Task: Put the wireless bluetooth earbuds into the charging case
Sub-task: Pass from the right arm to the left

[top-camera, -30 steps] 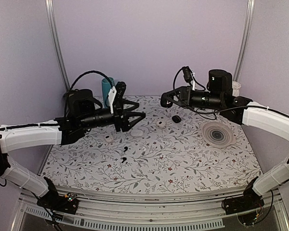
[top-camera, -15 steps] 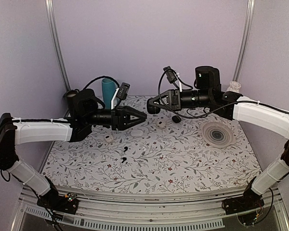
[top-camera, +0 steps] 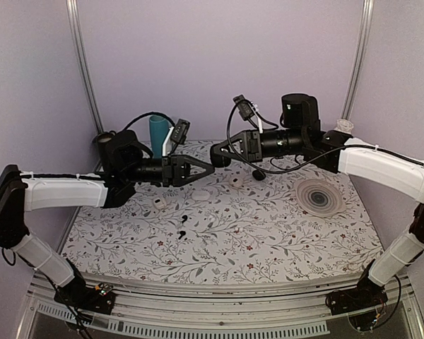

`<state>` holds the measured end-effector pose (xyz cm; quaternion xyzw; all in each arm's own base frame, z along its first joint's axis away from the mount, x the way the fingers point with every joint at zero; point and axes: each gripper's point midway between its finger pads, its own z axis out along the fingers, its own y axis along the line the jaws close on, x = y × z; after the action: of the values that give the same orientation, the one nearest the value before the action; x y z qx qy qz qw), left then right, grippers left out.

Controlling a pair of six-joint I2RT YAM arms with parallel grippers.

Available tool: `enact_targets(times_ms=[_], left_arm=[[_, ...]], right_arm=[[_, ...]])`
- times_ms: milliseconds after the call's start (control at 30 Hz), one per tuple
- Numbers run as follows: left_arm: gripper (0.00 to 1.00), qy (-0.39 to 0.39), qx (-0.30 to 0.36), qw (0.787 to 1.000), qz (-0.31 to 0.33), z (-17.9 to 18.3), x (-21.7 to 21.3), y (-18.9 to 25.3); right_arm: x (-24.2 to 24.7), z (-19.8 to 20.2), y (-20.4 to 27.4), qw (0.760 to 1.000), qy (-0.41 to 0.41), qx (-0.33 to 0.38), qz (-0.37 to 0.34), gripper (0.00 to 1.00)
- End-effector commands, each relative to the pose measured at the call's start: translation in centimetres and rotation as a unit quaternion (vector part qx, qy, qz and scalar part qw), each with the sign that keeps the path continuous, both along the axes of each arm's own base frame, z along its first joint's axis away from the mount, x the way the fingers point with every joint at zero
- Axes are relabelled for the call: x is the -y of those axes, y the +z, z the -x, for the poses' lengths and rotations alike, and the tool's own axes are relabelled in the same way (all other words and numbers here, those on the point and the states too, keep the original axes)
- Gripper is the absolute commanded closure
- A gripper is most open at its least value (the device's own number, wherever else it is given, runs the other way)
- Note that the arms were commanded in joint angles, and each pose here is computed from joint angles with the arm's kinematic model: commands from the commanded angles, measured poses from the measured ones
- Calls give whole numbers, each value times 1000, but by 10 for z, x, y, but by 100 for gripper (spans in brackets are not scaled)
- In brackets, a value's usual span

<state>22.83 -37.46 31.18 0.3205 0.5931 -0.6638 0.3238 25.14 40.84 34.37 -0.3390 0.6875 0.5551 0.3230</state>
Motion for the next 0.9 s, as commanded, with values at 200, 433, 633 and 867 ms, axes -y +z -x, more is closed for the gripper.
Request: enact_targets(times_ms=[200,433,633,867], left_arm=[[63,36,25,999,28,-12,-5,18],[58,46,34,998,18,-14,-7,16],[62,46,40,998,26,-12,-9,21],[77,30,30,998,37,-8,-8,21]], right_arm=[[-18,14,-1,999,43,-15,-6,97],[-17,15,7,999,44,-10,-10,97],[-19,15,3,999,44,-14,-7,97],[-24,13,-2,999,39,-17,-5,96]])
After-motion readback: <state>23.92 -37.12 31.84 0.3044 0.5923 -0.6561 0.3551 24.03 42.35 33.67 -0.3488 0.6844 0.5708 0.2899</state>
